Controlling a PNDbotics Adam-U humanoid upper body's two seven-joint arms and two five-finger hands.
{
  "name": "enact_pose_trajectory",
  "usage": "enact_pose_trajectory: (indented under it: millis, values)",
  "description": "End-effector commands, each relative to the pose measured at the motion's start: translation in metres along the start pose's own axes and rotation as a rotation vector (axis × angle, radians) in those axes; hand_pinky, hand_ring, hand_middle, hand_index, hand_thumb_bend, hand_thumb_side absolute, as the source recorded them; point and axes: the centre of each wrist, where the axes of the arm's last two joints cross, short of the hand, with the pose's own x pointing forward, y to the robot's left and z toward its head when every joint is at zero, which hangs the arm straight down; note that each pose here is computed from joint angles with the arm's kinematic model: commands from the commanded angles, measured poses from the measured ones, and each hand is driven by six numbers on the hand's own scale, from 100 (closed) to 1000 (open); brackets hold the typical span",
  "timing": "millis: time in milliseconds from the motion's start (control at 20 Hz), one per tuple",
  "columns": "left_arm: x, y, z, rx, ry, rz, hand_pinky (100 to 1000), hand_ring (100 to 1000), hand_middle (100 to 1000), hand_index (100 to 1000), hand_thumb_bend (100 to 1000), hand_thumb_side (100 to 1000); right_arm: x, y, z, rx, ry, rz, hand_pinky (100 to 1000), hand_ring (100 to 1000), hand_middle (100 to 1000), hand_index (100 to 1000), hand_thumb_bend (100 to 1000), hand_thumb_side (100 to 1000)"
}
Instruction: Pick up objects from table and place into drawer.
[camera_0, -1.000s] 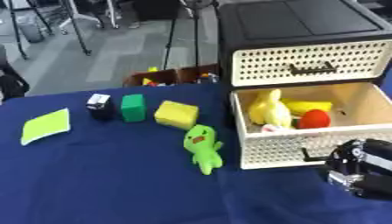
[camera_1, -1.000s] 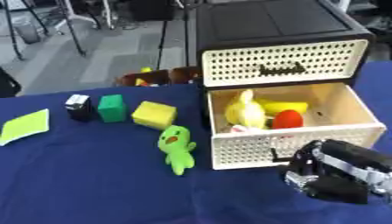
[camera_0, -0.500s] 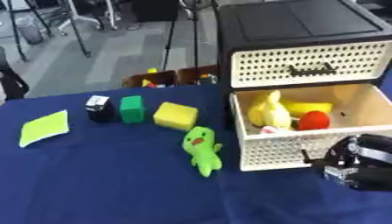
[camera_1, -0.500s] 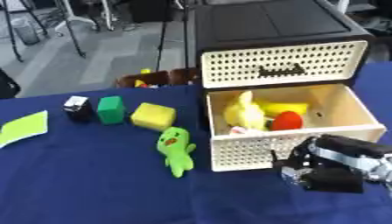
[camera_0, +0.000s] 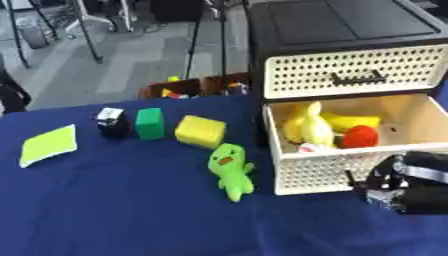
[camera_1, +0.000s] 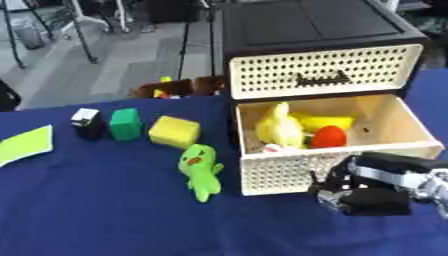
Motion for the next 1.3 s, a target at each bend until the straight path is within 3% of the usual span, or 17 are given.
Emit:
enact_pose_trajectory:
  millis: [50, 450, 950, 1300]
  values:
    - [0.006, 0.002, -0.005, 0.012, -0.029, 0.006, 512, 645, 627, 824, 458, 978, 0.004, -0.007, 0.005, -0.002, 0.015, 0.013, 473, 662, 703, 768, 218, 952]
    - [0.005, 0.003, -0.004, 0.017, -0.024, 0.008, 513, 636, 625, 823, 457, 977, -0.006, -0.010, -0.008, -0.009, 0.061, 0.001, 496, 713, 756, 805, 219, 950]
    - [0.004, 0.003, -0.002, 0.015, -0.017, 0.014, 515, 636, 626, 824, 443, 978, -0.037, -0.019, -0.038, -0.031, 0.153, -0.035, 515, 750, 784, 817, 217, 951]
    - [0.004, 0.002, -0.002, 0.009, -0.015, 0.024, 516, 634, 625, 823, 438, 981, -0.048, -0.022, -0.051, -0.047, 0.166, -0.056, 521, 752, 788, 821, 225, 950]
